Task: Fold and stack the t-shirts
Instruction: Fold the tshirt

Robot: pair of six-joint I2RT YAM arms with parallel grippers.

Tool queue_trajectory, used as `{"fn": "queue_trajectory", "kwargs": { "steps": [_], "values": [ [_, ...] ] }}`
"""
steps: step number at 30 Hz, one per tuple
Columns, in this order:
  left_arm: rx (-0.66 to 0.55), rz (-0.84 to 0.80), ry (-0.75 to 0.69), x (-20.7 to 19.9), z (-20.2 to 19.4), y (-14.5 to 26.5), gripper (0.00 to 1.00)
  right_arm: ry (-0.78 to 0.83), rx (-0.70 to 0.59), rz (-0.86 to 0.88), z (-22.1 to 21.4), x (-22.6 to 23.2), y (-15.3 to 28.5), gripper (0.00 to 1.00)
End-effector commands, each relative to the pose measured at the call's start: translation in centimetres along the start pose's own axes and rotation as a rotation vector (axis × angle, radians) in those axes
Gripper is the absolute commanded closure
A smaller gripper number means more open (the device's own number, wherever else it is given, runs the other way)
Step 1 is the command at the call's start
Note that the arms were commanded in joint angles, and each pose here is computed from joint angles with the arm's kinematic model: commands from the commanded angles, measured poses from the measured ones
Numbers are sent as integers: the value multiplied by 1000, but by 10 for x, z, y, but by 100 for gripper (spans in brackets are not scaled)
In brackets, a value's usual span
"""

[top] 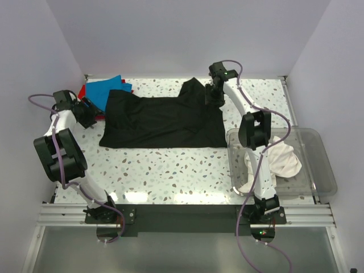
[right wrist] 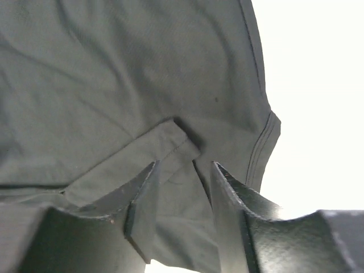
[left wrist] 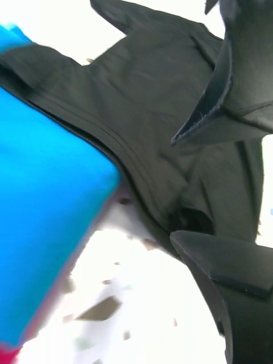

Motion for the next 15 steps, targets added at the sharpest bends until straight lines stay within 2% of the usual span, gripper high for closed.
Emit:
{"fn": "queue_trajectory", "kwargs": {
  "steps": [1,5,8,15],
  "values": [
    [-210,16,-56,-19,55,28,32,-5,-126,129,24,22,59,54],
    [-194,22,-152,-43,36,25,27,43,-90,171,-1,38,64,55],
    [-91,-34,-266,-90,-16,7,26,94,-31,183,-30,52,55,59],
    [52,-194,-376,-161,-110,-16,26,145,66,155,-73,68,29,66]
  ]
}}
Point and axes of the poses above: each gripper's point midway between its finger pads, its own y axis back along the fingers, its own x axis along the line the jaws close on, z = x × y, the point moved 1 cm from there along y, back along the fingers, and after that the axes turned 10 degrees about -y, right-handed, at the moved point
